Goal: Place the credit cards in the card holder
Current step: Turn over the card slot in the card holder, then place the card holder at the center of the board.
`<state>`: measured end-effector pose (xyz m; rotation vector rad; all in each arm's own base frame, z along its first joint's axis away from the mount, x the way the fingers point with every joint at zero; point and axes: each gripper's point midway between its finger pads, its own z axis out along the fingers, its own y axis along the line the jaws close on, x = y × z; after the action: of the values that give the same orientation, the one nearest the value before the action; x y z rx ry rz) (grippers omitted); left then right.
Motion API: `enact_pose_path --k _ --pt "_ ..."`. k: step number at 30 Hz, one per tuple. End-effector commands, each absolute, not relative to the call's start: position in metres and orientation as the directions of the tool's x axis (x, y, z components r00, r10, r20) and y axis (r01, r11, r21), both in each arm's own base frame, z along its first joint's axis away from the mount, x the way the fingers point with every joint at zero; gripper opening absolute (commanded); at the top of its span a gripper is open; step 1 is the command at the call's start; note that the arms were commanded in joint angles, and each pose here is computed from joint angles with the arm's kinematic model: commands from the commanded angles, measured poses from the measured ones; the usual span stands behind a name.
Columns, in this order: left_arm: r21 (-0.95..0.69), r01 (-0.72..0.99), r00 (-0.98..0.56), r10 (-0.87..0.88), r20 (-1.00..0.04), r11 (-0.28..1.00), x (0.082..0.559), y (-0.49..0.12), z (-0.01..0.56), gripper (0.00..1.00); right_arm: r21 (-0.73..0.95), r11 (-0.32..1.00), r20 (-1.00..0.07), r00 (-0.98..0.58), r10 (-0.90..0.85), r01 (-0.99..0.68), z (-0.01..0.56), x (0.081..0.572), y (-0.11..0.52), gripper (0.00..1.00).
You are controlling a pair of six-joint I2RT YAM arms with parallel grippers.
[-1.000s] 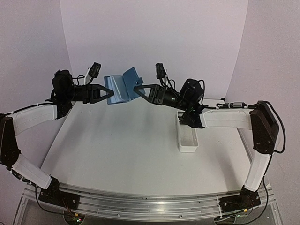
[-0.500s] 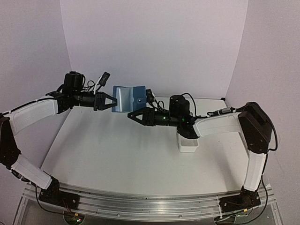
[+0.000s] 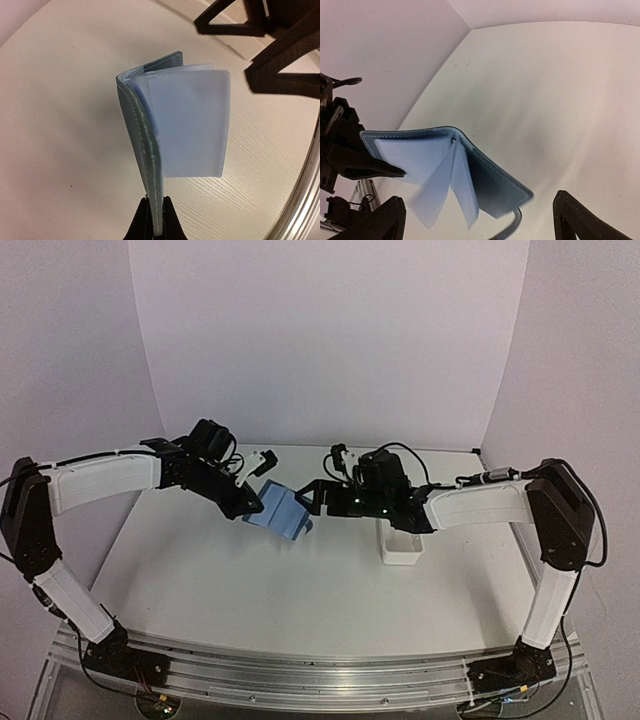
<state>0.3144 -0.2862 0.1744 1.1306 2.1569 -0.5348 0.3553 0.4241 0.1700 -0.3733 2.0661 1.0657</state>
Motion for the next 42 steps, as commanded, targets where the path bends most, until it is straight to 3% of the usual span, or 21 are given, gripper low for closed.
enact_pose_path --k 1,5,10,12,15,17,25,35,42 --pt "-0.11 0.76 -0.564 0.565 -0.602 0.641 0.325 -0.277 0.155 0.0 0.525 0.717 -0.727 -0.679 0.097 -0.46 0.171 0.373 0.409 0.98" --pt "-0.246 0.728 -0.643 0.511 -0.571 0.641 0.323 -0.294 0.153 0.0 0.535 0.704 -0.73 -0.675 0.107 -0.467 0.184 0.375 0.414 0.95" --pt "-0.576 0.573 -0.808 0.284 -0.516 0.583 0.331 -0.309 0.155 0.0 0.582 0.659 -0.704 -0.701 0.115 -0.477 0.193 0.37 0.423 0.84" --pt "-0.638 0.539 -0.834 0.24 -0.498 0.549 0.331 -0.312 0.147 0.0 0.621 0.629 -0.665 -0.74 0.105 -0.469 0.183 0.367 0.433 0.71" --pt "-0.715 0.466 -0.879 0.179 -0.442 0.521 0.335 -0.313 0.13 0.0 0.685 0.603 -0.568 -0.818 0.091 -0.408 0.147 0.367 0.449 0.43" --pt "-0.752 0.45 -0.889 0.163 -0.428 0.481 0.335 -0.315 0.123 0.0 0.713 0.598 -0.519 -0.849 0.097 -0.367 0.13 0.373 0.454 0.33" --pt "-0.769 0.428 -0.903 0.184 -0.389 0.476 0.348 -0.316 0.087 0.0 0.71 0.652 -0.423 -0.901 0.094 -0.266 0.053 0.39 0.462 0.1" --pt "-0.748 0.259 -0.966 0.18 -0.187 0.611 0.351 -0.283 0.014 0.0 0.667 0.724 -0.365 -0.924 0.115 -0.173 0.003 0.391 0.441 0.06" --pt "-0.657 0.255 -0.966 0.159 -0.203 0.71 0.378 -0.253 0.013 0.35 0.655 0.733 -0.35 -0.934 0.076 -0.185 -0.004 0.381 0.436 0.07"
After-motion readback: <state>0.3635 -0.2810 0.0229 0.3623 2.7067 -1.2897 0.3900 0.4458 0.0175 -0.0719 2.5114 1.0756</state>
